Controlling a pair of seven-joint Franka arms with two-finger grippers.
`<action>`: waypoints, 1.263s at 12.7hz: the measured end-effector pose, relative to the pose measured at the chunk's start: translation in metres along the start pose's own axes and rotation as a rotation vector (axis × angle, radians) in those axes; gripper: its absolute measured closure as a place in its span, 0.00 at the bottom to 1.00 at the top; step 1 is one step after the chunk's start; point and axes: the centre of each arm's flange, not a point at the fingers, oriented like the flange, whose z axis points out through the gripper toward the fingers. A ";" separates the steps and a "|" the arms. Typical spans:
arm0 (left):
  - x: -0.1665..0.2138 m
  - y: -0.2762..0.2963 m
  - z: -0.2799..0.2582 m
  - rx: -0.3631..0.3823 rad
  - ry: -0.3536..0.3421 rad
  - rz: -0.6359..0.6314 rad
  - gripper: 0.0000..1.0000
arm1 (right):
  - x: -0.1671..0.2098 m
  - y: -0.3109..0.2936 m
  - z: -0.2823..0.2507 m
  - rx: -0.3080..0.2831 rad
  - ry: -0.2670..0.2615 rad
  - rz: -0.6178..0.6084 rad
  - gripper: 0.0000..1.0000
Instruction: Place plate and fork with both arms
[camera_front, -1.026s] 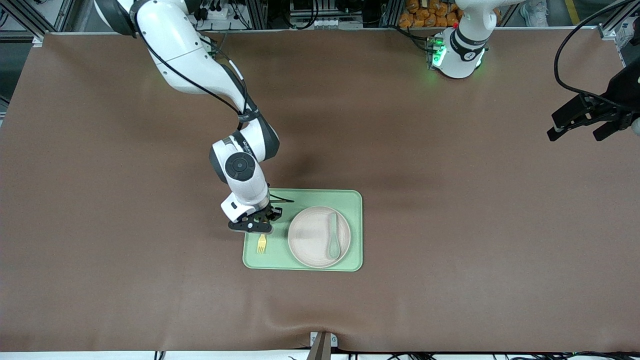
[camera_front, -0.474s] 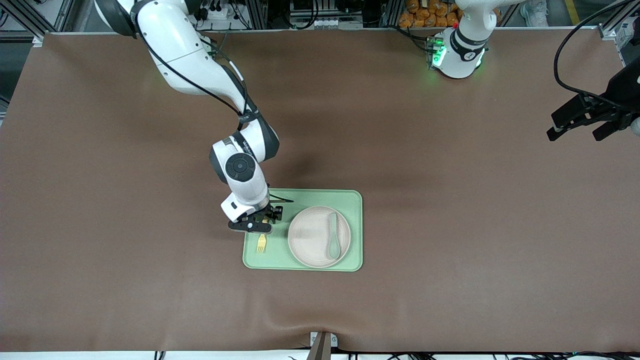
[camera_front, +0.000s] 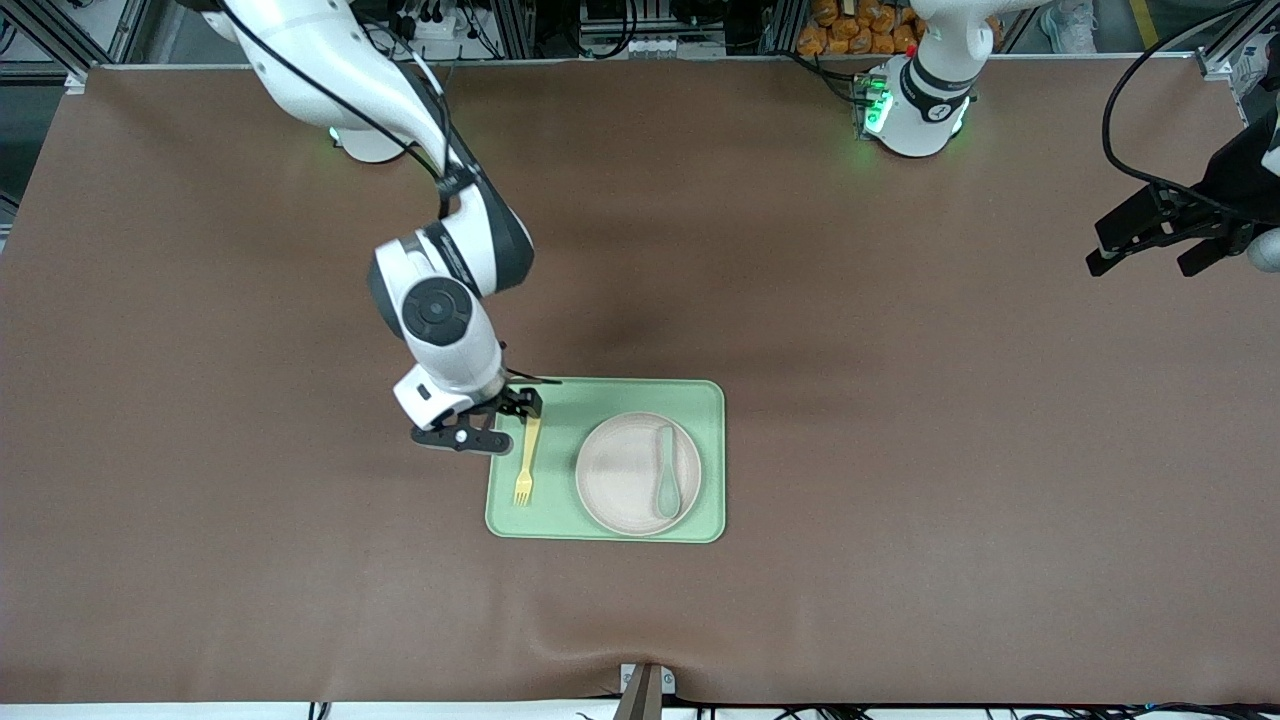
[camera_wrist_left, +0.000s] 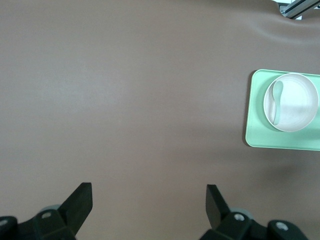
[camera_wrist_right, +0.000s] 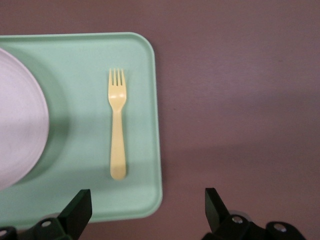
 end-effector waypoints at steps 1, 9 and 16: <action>0.000 0.000 0.000 0.004 -0.002 0.000 0.00 | 0.003 0.022 -0.025 -0.002 -0.013 -0.040 0.00; -0.001 -0.004 0.001 0.045 -0.004 0.002 0.00 | -0.007 0.268 -0.170 0.119 -0.177 -0.139 0.00; 0.000 -0.006 0.001 0.068 -0.003 0.002 0.00 | -0.055 0.351 -0.254 0.149 -0.116 -0.061 0.00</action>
